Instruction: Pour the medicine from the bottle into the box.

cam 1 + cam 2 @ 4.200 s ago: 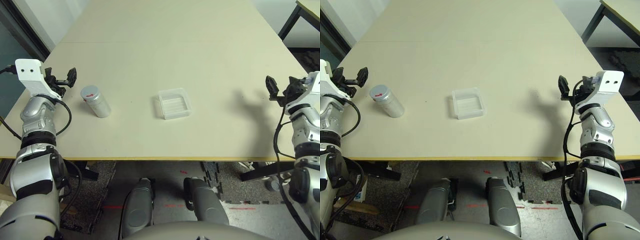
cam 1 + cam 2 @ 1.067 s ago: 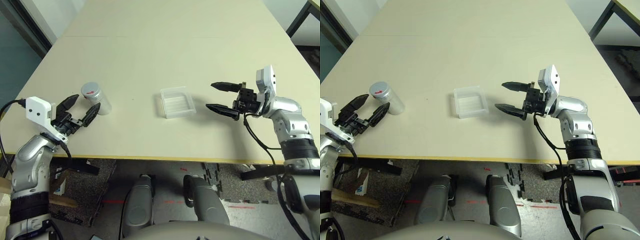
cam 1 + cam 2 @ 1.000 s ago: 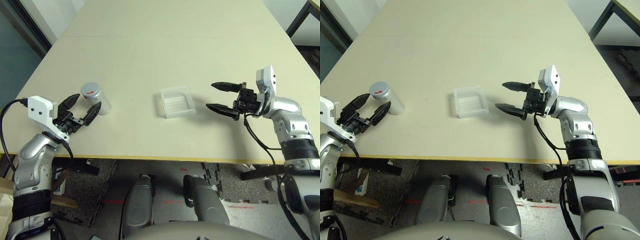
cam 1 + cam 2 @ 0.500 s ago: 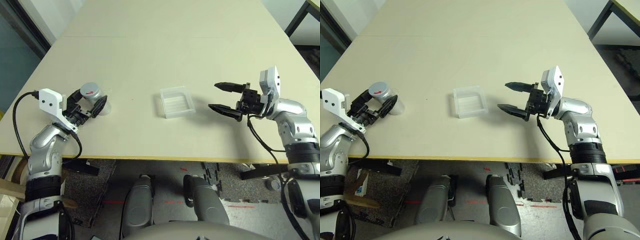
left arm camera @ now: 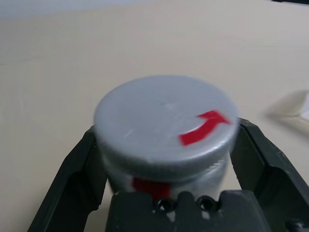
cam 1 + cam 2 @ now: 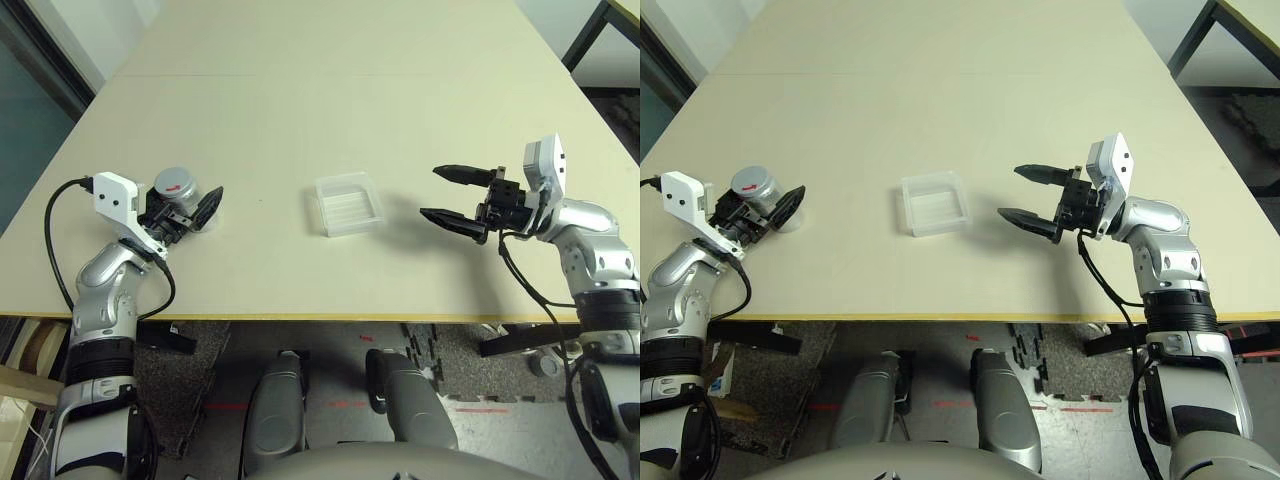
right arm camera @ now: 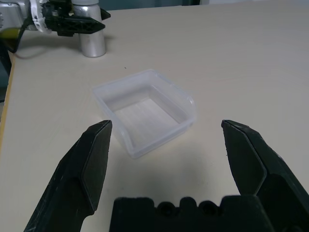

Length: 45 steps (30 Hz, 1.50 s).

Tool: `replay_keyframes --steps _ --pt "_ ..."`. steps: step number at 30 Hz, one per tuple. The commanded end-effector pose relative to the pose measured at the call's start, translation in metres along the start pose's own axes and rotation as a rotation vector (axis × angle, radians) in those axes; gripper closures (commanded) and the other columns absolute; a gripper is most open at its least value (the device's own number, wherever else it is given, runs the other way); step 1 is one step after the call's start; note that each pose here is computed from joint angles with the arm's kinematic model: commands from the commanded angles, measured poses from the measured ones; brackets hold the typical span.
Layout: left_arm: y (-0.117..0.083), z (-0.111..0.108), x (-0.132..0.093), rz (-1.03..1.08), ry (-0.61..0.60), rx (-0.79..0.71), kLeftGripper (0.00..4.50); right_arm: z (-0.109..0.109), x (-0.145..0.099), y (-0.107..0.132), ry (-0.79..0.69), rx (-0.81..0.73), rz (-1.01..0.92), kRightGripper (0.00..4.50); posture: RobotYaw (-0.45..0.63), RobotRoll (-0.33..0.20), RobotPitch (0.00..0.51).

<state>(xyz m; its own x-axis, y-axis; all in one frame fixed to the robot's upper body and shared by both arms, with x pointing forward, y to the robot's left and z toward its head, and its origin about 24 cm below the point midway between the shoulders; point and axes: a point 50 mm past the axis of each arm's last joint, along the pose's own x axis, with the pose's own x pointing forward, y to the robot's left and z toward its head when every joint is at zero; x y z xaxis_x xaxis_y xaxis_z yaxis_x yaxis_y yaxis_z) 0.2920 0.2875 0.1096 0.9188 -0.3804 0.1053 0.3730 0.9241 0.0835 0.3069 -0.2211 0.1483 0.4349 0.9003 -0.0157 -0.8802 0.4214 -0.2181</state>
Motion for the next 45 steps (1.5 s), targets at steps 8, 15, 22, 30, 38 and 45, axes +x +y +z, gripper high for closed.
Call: replay_keyframes --steps 8,15,22,30,38,45 --pt "0.001 -0.007 0.005 -0.002 0.032 0.002 0.01 0.001 -0.006 0.002 0.003 -0.005 -0.018 0.00 -0.04 0.000 0.165" --pt "0.000 -0.008 0.010 -0.015 0.032 -0.006 1.79 0.001 -0.006 0.003 0.003 -0.005 -0.021 0.00 -0.05 0.000 0.168" --pt "-0.001 -0.008 0.012 -0.037 0.043 -0.020 1.79 0.001 -0.006 0.004 0.002 -0.005 -0.025 0.00 -0.05 0.000 0.170" --pt "-0.014 0.011 0.011 -0.201 0.081 -0.054 1.79 0.006 -0.004 0.002 -0.016 0.002 -0.030 0.00 -0.05 0.000 0.169" --pt "-0.037 0.051 0.020 -0.428 0.103 -0.125 1.79 0.021 0.006 -0.005 -0.090 0.087 -0.018 0.00 -0.05 0.000 0.162" --pt "-0.050 0.072 0.033 -0.542 0.072 -0.124 1.79 0.036 0.026 -0.004 -0.089 0.138 0.081 0.00 -0.06 0.000 0.150"
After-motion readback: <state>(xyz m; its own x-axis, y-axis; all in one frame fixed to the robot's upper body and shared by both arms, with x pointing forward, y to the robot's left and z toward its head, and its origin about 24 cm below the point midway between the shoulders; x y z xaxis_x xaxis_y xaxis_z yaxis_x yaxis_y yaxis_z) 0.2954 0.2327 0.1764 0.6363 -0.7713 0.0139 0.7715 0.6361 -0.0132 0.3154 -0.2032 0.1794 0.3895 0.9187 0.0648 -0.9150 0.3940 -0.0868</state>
